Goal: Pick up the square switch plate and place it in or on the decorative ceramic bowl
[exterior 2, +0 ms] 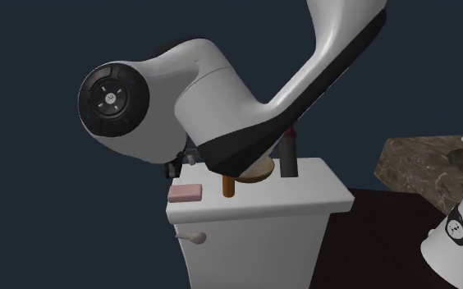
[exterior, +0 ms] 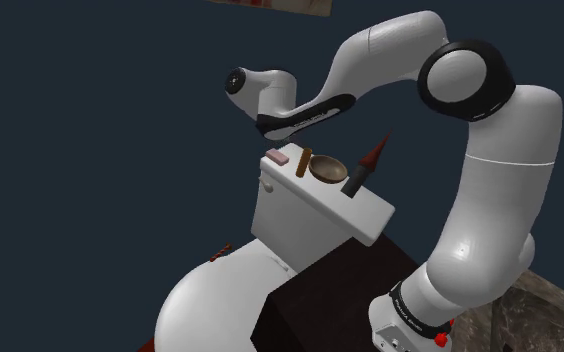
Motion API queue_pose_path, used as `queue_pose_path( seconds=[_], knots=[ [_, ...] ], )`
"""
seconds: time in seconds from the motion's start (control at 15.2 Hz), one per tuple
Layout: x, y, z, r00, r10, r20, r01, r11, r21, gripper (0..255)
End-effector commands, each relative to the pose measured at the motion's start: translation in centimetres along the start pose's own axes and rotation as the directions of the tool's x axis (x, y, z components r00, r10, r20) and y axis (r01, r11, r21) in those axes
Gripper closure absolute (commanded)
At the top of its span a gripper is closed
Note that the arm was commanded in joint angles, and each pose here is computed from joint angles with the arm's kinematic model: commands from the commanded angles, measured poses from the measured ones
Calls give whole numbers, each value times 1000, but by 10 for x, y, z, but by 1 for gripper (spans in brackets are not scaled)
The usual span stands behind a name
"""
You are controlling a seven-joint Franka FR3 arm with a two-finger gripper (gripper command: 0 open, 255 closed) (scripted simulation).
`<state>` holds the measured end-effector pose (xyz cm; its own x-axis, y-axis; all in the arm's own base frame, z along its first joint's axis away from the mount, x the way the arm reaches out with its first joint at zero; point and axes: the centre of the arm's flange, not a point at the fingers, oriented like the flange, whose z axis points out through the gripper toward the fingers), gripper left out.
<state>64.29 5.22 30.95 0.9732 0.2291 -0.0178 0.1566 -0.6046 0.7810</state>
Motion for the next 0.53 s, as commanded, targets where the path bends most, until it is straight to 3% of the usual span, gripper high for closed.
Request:
queue_pose_path(
  seconds=[0.0, 0.46],
  knots=[
    [-13, 21, -10, 999, 24, -33, -24, 1000, 1, 255],
    [-102, 44, 3, 999, 24, -33, -24, 1000, 1, 255]
  ],
)
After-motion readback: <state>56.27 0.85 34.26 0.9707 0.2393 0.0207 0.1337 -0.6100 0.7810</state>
